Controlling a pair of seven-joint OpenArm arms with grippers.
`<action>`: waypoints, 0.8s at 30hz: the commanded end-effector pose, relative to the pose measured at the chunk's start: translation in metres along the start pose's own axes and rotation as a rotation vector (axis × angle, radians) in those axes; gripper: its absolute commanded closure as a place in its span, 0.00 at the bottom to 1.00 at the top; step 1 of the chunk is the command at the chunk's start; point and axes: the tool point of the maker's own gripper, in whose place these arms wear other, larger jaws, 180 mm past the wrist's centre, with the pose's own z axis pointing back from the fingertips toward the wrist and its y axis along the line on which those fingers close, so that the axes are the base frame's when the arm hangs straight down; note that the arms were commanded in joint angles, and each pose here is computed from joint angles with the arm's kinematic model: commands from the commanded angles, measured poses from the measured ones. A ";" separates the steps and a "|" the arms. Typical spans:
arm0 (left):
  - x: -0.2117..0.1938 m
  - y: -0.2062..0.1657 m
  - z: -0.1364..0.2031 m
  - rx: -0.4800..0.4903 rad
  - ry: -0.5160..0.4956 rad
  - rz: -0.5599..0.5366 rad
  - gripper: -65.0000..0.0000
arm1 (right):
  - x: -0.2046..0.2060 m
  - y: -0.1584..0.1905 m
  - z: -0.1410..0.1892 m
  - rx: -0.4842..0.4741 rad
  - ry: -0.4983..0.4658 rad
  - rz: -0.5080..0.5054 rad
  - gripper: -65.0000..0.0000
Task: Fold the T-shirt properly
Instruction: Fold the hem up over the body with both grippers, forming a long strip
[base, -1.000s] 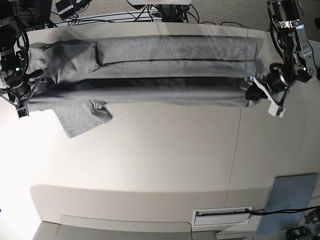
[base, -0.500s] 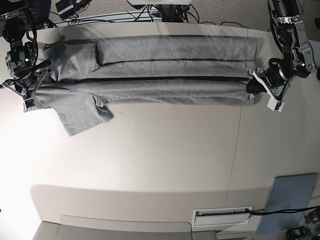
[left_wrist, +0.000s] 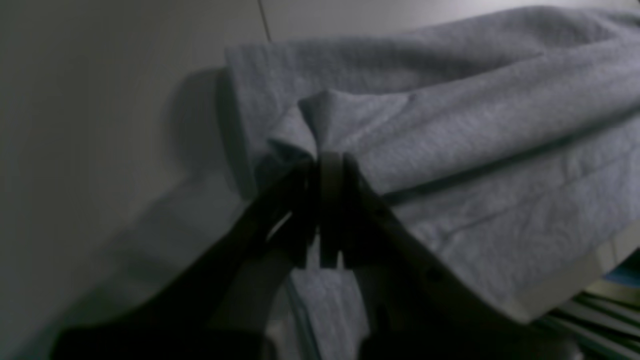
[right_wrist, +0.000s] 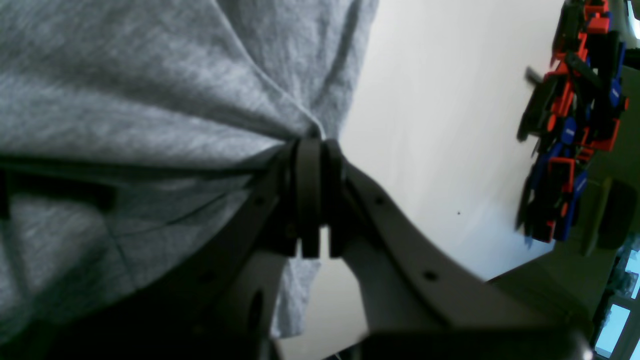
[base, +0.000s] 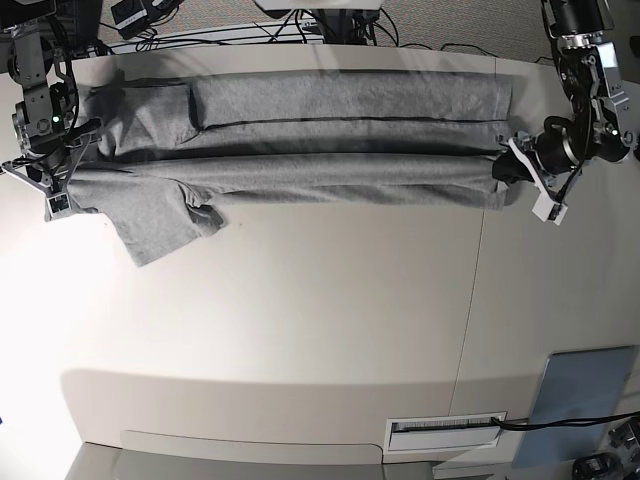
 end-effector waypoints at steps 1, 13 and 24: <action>0.009 0.005 0.009 0.011 -0.010 -0.017 1.00 | 0.008 -0.021 0.003 -0.061 -0.018 0.013 1.00; -0.004 -0.001 0.009 -0.023 0.019 -0.064 0.98 | 0.002 -0.022 0.003 -0.065 0.019 0.015 1.00; -0.001 -0.001 0.009 -0.022 0.002 -0.063 0.39 | 0.010 -0.022 0.002 -0.059 -0.017 0.005 0.70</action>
